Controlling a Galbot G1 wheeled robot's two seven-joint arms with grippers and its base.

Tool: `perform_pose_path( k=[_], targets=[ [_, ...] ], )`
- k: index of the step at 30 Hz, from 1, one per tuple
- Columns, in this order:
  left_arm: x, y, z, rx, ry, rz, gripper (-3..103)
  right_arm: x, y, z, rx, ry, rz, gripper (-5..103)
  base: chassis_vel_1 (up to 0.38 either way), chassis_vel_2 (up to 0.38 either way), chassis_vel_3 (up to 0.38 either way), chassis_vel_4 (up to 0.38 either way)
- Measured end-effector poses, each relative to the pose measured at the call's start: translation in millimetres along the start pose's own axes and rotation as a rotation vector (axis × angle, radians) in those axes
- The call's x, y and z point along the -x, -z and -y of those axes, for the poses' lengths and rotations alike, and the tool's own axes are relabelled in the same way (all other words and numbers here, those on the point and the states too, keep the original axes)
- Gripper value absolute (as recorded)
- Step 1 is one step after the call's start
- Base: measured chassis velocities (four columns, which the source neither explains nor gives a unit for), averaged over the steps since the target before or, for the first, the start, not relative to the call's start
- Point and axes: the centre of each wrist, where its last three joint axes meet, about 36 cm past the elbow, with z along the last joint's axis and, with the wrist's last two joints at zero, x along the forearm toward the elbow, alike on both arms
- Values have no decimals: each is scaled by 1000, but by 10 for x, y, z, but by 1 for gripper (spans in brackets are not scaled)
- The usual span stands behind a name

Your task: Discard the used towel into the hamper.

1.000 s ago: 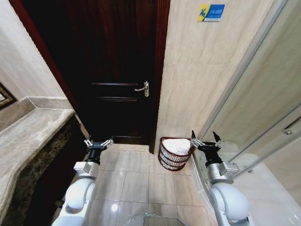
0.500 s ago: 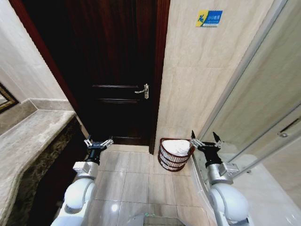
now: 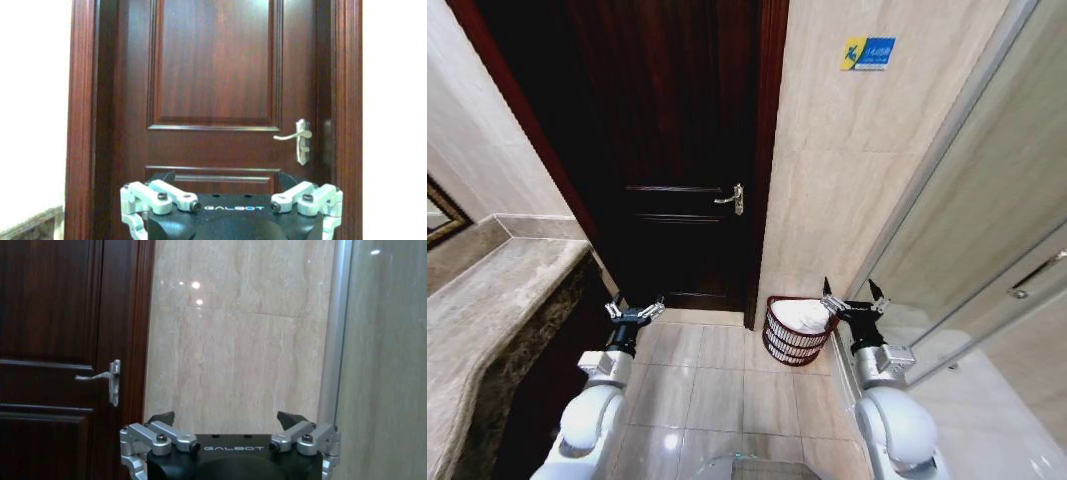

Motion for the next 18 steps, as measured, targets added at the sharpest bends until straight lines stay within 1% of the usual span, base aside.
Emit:
perform_pose_path(
  k=[5,9,15,18],
  targets=[
    [-19,-19,-9,-11,8,-5,100,-4,2,13,1,0,-1,100,0,0,0,0],
    [10,-35,86,-24,8,-2,100,4,-5,23,-2,11,-3,100,0,0,0,0],
    [55,-19,112,-12,6,-1,100,-2,-17,44,-7,23,-13,100,0,0,0,0],
    [51,-29,145,0,13,-9,100,-4,-20,74,13,25,-18,100,0,0,0,0]
  ],
)
